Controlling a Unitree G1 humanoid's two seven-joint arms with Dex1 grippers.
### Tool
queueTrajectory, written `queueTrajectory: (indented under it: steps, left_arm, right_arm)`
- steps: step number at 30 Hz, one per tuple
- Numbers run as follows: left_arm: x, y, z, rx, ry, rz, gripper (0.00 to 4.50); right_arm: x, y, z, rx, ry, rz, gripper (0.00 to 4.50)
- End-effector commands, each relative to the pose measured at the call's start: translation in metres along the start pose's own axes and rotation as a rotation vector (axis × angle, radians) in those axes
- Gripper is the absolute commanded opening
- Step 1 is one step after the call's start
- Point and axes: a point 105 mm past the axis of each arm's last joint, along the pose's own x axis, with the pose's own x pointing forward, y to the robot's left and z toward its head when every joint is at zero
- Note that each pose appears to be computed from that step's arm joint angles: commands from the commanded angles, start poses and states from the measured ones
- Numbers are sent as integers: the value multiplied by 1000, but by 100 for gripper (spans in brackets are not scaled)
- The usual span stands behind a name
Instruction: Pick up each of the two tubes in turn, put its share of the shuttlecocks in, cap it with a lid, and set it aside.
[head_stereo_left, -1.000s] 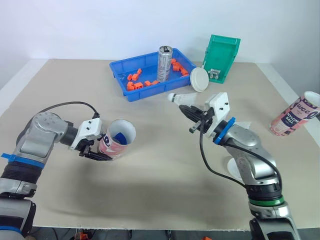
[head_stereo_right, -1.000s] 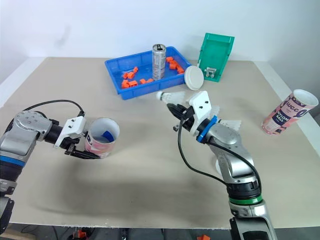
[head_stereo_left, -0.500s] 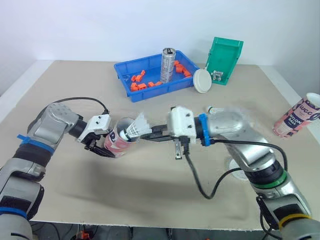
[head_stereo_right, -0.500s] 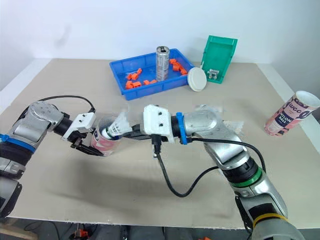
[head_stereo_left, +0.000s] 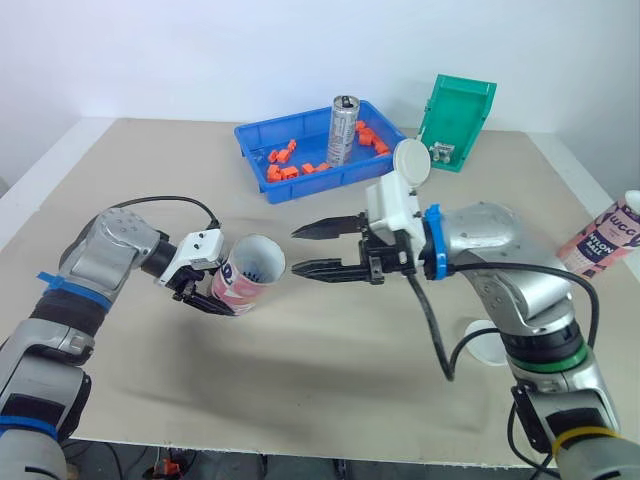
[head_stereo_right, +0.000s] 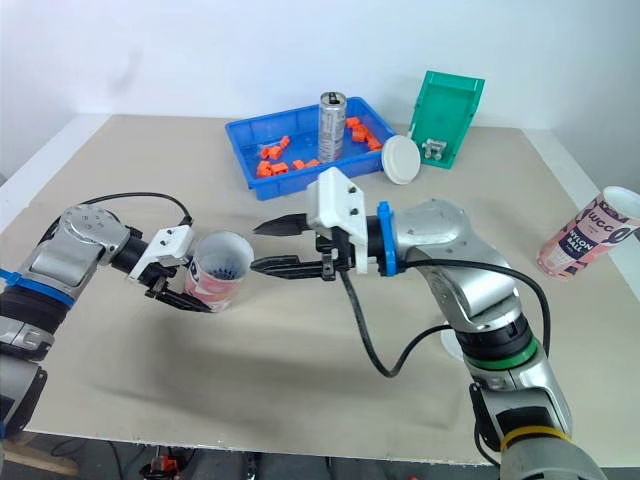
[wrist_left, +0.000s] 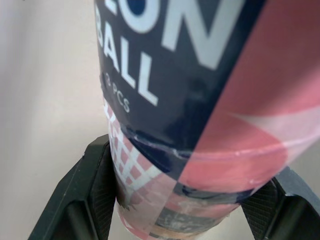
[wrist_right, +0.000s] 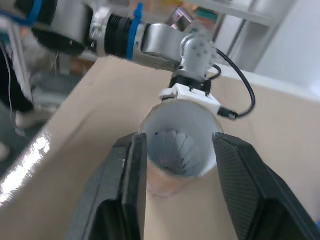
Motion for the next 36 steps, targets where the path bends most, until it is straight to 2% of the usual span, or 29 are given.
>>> queueTrajectory:
  steps: [1,4,7,12,17,22,36]
  left_arm:
    - [27,-16,-17,-55,22,-89,282]
    - [30,-19,-13,-59,-13,-87,282]
    - [33,-24,-14,-63,-16,-94,282]
    - [33,-26,-14,-65,-14,-100,282]
    - [32,-24,-11,-57,-18,-91,282]
    - [30,-25,-13,-62,-11,-88,282]
    - [30,-25,-12,-71,-24,-75,282]
  right_arm:
    - [-41,-25,1,37,-56,-283,243]
    - [-95,-33,-31,129,-10,-560,243]
    - [-139,-23,-50,189,43,-726,243]
    - [-207,-8,-75,275,167,-897,243]
    - [-250,-3,-94,323,244,-1009,243]
    - [-268,-1,-106,349,278,-1047,243]
    - [-271,-4,-133,412,322,-1063,243]
